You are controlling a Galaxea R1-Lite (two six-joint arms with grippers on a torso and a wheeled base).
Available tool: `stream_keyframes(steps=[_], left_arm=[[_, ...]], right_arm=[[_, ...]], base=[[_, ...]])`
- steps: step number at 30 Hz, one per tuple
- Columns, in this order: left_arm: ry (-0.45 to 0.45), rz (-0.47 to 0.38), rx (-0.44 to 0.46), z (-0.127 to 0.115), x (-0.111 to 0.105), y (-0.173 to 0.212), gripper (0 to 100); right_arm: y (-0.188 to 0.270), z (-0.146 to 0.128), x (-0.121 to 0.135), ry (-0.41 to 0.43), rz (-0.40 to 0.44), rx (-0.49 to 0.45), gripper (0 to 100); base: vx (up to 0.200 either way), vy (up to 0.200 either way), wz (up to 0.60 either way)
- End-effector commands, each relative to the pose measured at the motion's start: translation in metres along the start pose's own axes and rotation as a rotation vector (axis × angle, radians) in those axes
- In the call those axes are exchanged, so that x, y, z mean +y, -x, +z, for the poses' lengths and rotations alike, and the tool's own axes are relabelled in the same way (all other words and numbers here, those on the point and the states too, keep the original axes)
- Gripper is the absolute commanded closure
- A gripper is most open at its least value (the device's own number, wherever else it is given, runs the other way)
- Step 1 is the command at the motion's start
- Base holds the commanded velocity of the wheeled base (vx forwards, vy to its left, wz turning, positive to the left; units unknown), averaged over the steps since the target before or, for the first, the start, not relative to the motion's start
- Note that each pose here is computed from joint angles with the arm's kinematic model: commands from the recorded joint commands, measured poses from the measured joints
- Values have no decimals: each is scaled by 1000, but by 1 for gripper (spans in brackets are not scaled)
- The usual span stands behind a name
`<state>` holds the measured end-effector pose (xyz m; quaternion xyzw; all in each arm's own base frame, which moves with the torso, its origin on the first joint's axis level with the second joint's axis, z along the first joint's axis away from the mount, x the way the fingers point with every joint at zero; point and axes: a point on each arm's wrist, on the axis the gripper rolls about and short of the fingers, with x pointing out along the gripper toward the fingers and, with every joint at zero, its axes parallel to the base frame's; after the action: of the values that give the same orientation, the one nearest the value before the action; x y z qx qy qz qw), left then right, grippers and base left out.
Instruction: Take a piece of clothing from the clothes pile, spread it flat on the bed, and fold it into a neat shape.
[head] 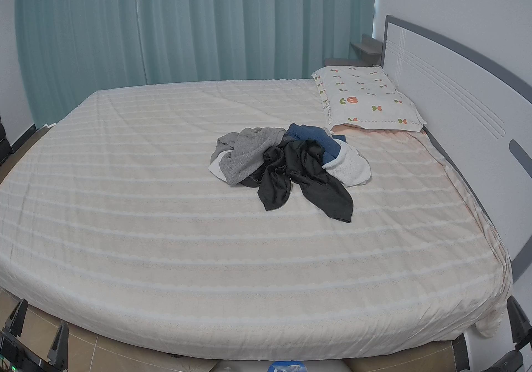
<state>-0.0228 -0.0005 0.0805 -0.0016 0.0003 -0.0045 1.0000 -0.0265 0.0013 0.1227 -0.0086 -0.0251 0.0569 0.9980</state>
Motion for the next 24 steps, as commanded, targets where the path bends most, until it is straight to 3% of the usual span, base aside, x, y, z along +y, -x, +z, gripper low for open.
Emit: stream_keyframes(steps=[1,3,4,6,8,16,21,24], left_arm=[[0,0,2,-5,0,0,0],[0,0,2,-5,0,0,0],[0,0,2,-5,0,0,0],[0,0,2,-5,0,0,0],[0,0,2,-5,0,0,0],[0,0,2,-5,0,0,0],[0,1,2,-5,0,0,0],[0,1,2,-5,0,0,0]], right_arm=[[-56,51,-2,-77,157,247,0],[-68,50,-2,-88,186,295,0],[-93,49,-2,-103,227,362,0],[-107,47,-2,-106,240,389,0],[-149,42,2,-114,283,455,0],[-253,12,14,-232,284,599,0],[-318,-19,28,-316,233,660,0],[-357,-42,42,-366,138,651,0]], base=[[0,0,0],[0,0,0],[0,0,0],[0,0,0],[0,0,0],[0,0,0],[0,0,0],[0,0,0]])
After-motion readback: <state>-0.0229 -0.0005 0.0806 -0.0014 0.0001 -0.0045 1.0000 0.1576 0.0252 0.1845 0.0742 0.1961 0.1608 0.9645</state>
